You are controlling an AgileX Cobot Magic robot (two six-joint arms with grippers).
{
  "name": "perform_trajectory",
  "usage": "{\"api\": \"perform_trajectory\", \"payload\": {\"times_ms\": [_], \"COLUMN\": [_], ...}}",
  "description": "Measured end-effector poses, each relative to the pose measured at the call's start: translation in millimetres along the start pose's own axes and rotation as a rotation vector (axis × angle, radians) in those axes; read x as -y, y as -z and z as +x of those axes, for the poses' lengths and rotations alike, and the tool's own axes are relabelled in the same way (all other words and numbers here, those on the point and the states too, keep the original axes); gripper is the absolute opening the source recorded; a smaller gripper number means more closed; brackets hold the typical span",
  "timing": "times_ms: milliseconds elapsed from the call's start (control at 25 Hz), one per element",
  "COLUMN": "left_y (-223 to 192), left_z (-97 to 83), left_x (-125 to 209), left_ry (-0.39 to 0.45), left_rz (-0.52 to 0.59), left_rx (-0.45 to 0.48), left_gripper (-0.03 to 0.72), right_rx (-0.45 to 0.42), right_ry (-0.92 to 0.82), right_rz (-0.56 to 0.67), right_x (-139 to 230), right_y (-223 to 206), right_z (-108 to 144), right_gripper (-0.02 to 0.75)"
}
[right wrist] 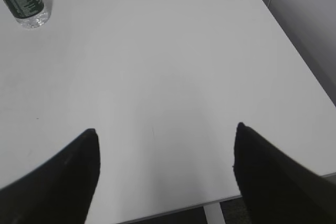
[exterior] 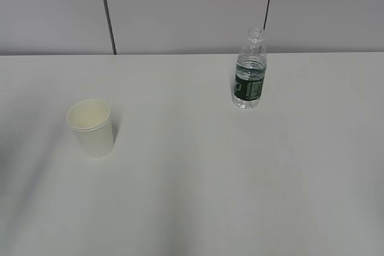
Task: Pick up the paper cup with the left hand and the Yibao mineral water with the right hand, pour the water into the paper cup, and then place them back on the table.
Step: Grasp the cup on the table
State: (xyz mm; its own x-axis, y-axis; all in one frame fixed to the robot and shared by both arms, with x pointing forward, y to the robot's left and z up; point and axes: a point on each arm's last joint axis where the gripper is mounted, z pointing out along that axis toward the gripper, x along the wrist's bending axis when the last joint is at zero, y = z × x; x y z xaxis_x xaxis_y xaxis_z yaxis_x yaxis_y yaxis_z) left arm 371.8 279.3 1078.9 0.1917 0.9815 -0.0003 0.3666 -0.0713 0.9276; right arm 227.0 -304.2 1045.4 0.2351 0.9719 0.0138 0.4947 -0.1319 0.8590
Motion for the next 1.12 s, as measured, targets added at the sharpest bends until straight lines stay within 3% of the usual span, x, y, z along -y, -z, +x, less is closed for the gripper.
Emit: {"api": "perform_trajectory", "payload": {"times_ms": [360, 840, 1120], "left_y": [-64, -107, -130], "left_z": [-19.1, -46.1, -50.0], "left_x": [42, 97, 117], "left_ry": [-0.056, -0.132, -0.098], "left_rz": [0.033, 0.037, 0.057], "left_rx": [0.073, 0.124, 0.107], "left_gripper": [0.518, 0.518, 0.518], "right_rx": [0.0, 0.001, 0.001], "right_ry": [0.0, -0.001, -0.001], "right_rz": [0.0, 0.0, 0.0], "right_x": [0, 0, 0], "right_y": [0, 0, 0], "right_z": [0, 0, 0], "right_gripper": [0.586, 0.586, 0.586]}}
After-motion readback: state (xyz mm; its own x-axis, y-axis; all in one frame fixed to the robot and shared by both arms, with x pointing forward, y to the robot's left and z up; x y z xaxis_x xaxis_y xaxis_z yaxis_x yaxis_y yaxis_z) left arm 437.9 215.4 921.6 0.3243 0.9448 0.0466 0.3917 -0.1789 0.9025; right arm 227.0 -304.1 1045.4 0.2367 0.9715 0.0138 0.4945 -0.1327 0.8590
